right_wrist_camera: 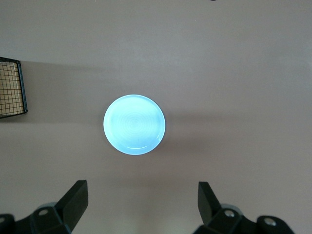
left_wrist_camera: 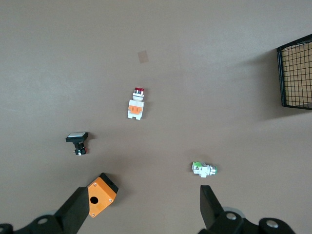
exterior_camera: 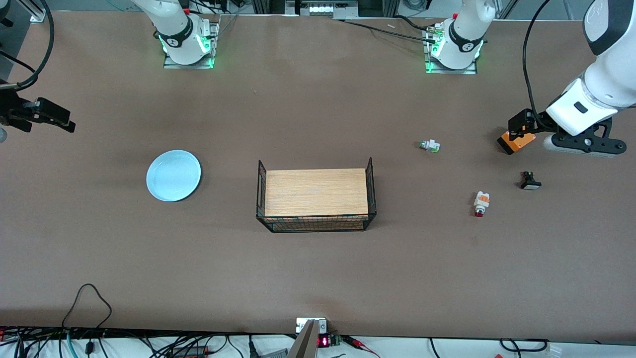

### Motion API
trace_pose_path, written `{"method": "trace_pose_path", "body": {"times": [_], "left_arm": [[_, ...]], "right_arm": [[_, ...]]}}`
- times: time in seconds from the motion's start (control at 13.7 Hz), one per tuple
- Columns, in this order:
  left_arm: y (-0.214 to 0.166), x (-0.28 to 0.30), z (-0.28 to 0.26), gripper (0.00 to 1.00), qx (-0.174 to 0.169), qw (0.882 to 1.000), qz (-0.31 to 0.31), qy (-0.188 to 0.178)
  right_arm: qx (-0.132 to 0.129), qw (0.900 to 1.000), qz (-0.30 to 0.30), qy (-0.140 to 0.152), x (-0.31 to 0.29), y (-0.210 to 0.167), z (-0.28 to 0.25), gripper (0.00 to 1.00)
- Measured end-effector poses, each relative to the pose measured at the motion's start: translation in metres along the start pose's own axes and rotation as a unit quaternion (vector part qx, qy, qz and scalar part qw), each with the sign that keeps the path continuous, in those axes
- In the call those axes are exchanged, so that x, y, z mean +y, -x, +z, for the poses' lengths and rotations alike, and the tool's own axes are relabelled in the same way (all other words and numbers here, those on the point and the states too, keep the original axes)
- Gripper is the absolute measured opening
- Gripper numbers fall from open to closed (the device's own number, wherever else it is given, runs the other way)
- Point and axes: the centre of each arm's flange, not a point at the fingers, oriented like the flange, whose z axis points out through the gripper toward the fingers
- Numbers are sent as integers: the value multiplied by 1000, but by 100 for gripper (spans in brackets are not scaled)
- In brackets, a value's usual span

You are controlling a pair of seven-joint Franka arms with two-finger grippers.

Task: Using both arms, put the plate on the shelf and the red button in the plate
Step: 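Move the right gripper toward the light blue plate, then lower the right gripper to the plate rim and grasp it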

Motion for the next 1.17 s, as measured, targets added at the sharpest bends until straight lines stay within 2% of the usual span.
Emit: {"method": "trace_pose_path", "body": {"times": [0.51,0.66,1.17], "left_arm": [[0,0,0,100,0,1000,0,0],[0,0,0,100,-1,1000,0,0],[0,0,0,100,-1,1000,0,0]], "right_arm": [[-4,1000,0,0,0,0,1,100],[-13,1000,0,0,-1,-4,11,100],[-54,998,-19,19,-26,-61,119,100]]}}
